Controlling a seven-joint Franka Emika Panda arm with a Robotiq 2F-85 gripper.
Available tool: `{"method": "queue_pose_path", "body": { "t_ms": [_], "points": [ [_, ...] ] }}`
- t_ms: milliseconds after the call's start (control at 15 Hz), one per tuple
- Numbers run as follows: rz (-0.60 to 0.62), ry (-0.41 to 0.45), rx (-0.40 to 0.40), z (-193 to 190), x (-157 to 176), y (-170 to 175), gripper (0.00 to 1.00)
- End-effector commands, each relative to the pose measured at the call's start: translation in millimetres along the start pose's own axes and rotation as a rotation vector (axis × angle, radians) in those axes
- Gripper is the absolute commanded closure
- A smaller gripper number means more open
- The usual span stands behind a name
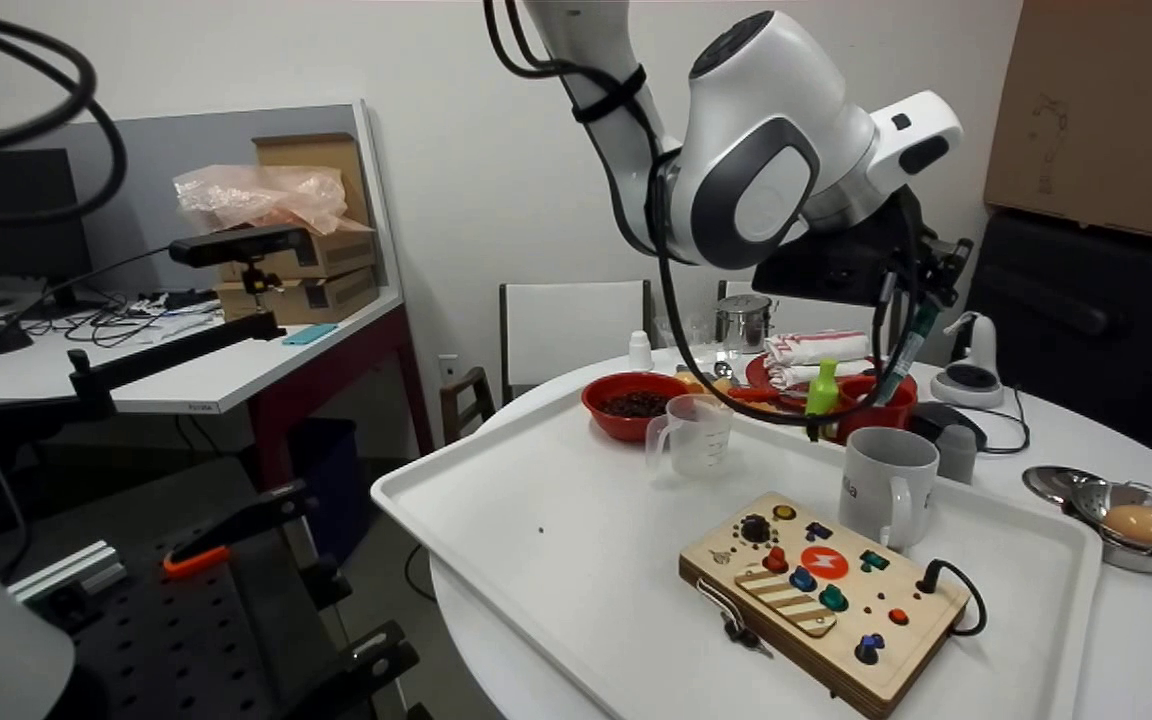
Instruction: Pick the marker on the tray and put it in the white mug
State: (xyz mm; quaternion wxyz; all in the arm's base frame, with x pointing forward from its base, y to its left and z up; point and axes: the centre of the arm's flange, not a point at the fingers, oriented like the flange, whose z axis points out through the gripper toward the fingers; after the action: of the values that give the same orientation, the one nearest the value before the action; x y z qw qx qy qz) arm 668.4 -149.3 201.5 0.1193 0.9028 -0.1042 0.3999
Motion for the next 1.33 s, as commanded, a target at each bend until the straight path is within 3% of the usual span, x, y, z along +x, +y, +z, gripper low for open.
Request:
{"method": "queue_pose_path", "body": {
  "t_ms": [0,1000,1067,1267],
  "points": [
    [0.044,0.046,-0.061,0.9,-29.4,-6.0,0.95],
    [0.127,0.014,-0.211,16.1,-69.1,0.8,0.95],
    [0.138,0.003,-0.212,16.9,-72.3,0.5,0.56],
    [0.155,-0.009,-0.220,17.6,-81.5,2.0,0.42]
  ]
}}
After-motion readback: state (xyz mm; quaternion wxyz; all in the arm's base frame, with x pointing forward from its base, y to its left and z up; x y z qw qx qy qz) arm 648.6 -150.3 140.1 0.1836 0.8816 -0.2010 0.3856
